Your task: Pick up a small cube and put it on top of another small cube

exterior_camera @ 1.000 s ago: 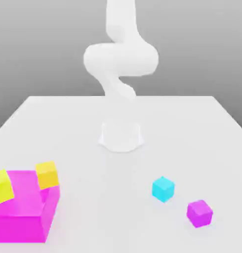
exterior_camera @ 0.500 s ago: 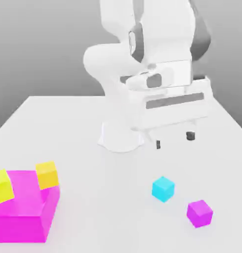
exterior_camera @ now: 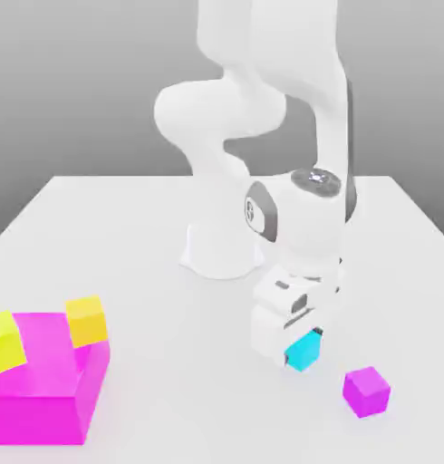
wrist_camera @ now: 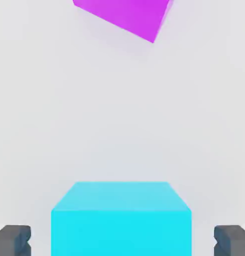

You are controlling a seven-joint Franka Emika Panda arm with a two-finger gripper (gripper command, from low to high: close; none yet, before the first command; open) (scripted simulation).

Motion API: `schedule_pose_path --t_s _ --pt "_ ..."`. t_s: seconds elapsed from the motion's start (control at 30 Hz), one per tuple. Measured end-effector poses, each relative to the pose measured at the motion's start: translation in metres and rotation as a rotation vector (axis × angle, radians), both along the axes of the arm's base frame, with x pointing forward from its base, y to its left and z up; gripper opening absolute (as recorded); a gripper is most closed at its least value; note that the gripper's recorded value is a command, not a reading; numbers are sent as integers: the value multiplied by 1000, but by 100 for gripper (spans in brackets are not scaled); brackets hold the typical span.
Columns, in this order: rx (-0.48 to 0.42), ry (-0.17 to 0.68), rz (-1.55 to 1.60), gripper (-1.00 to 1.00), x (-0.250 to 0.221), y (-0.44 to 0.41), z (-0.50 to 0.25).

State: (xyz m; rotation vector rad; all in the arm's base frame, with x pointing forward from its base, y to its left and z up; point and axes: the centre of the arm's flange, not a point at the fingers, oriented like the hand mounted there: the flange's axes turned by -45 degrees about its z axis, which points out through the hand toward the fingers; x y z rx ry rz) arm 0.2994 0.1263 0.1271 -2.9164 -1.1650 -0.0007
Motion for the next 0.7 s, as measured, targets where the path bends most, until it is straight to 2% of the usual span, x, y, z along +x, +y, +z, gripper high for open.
schedule_pose_path --t_s 0.13,0.43,0.7 --pt "0 0 0 -100 0 0 0" --pt "-1 0 2 -100 3 -3 62" --pt "-1 -11 21 -100 70 -126 130"
